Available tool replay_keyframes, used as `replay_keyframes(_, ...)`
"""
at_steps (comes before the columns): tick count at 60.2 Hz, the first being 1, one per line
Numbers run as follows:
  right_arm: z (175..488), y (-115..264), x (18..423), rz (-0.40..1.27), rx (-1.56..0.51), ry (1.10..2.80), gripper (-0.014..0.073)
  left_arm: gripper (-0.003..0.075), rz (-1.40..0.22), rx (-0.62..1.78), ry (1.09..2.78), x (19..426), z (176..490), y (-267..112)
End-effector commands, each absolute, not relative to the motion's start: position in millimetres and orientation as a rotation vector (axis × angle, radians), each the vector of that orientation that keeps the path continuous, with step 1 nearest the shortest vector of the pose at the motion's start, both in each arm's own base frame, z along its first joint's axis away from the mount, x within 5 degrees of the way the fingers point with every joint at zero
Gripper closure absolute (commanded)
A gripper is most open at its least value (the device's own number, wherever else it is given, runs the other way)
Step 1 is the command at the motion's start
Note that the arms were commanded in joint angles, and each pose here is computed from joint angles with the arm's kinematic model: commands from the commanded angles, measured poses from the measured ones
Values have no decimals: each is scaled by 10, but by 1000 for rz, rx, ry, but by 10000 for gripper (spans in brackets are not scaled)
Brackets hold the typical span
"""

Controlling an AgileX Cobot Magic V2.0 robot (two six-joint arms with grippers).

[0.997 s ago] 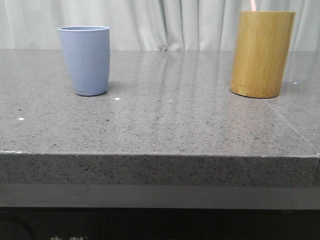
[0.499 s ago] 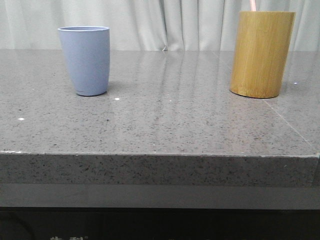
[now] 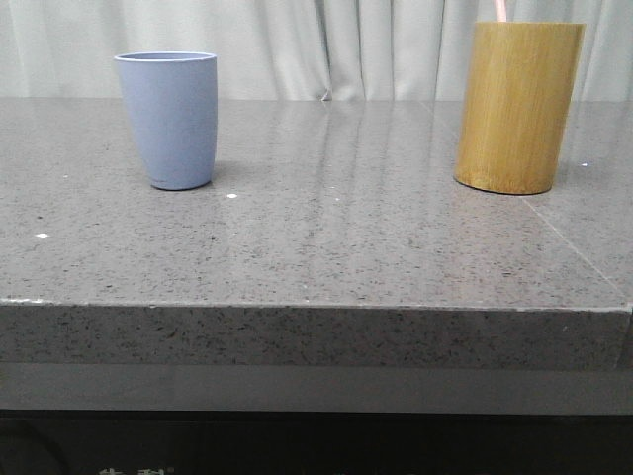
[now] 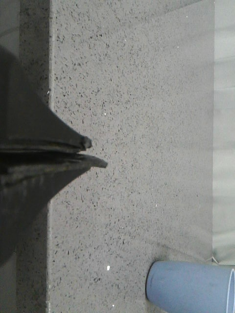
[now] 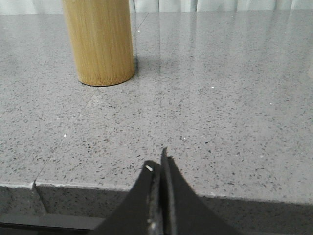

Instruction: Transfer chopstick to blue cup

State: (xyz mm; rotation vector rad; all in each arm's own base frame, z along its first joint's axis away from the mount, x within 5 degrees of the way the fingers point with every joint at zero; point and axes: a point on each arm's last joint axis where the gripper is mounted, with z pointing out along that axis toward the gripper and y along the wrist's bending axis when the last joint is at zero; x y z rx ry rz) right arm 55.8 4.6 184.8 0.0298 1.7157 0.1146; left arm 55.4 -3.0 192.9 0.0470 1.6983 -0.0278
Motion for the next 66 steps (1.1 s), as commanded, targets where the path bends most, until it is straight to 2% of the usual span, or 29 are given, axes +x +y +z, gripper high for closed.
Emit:
replay_keyframes(1, 1946, 33, 552, 107, 41, 1617, 664, 739, -33, 34, 1600, 545, 1991, -26)
replay_keyframes(12, 2023, 20, 553, 98, 50, 1534, 664, 739, -134, -61, 1508, 543, 2075, -26)
replay_keyframes(22, 2299, 0, 509, 94, 65, 1368, 664, 739, -129, -67, 1421, 524, 2207, -15)
replay_keyframes(28, 2569, 6, 438, 133, 81, 1322, 662, 739, -133, -62, 1363, 469, 2437, -16)
replay_keyframes(34, 2811, 29, 380, 150, 62, 1357, 662, 739, -141, -47, 1331, 372, 2784, -25)
replay_keyframes(41, 3099, 49, 382, 162, 45, 1412, 662, 739, -138, -13, 1440, 357, 3102, -48)
replay_keyframes(48, 3299, 62, 517, 166, 39, 1490, 662, 739, -135, 2, 1576, 562, 3348, -67)
replay_keyframes(58, 3363, 69, 760, 169, 44, 1575, 662, 739, -133, -3, 1702, 950, 3456, -81)
replay_keyframes(66, 3372, 66, 821, 166, 49, 1579, 659, 738, -131, -7, 1742, 1096, 3446, -84)
